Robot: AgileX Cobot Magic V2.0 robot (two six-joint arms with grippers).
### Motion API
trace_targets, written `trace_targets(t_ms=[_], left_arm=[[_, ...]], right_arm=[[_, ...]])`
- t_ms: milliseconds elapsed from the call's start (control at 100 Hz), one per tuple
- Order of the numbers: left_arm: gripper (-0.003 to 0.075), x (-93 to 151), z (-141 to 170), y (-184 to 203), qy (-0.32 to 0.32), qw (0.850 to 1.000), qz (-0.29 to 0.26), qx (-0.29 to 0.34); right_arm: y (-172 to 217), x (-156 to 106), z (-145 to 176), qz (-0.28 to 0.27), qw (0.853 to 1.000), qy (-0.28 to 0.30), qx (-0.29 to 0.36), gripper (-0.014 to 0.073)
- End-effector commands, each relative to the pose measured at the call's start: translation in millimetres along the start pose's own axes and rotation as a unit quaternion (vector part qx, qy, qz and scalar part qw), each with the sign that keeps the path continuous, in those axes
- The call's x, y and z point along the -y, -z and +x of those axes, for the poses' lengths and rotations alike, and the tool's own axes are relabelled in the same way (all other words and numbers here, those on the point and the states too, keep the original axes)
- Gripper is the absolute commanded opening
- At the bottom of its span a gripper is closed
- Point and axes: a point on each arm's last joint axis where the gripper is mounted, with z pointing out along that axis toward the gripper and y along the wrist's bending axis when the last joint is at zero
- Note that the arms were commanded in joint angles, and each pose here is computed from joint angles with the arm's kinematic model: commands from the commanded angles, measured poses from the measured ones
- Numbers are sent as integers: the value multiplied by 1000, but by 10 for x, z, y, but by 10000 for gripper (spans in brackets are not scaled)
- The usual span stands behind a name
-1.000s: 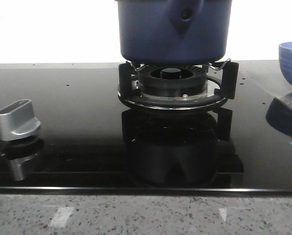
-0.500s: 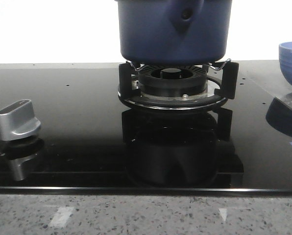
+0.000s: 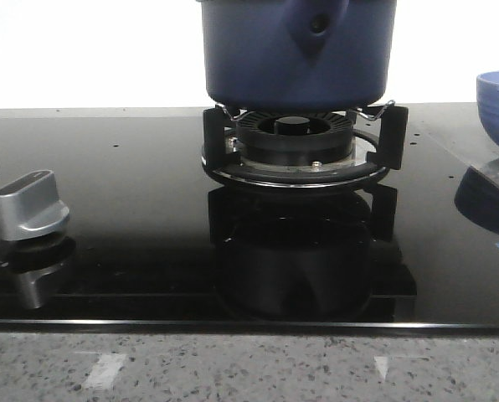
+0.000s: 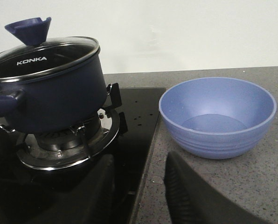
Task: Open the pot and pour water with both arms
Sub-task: 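Grasp the blue knob of the pot's glass lid with the left gripper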
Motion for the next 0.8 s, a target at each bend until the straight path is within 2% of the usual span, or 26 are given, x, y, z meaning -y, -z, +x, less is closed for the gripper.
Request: trace_targets(t_ms=[0,110,330,560,790], left_arm=[[272,11,-170,5,4,999,6,44],[276,62,-170,7,-5,998,34,44],[287,112,-204,13,3,996,63,62],[283,135,-369,40,-1,993,73,93],[272,108,-446,-131,23,993,88,69]], right_arm=[[22,-8,-206,1,999,1,53,241],[29,-17,-292,1,998,2,59,252],[-2,-24,-404,0,998,2,57,365],[-16,-20,-416,2,998,1,62,366],[-15,-19,-422,3,998,1,65,363]])
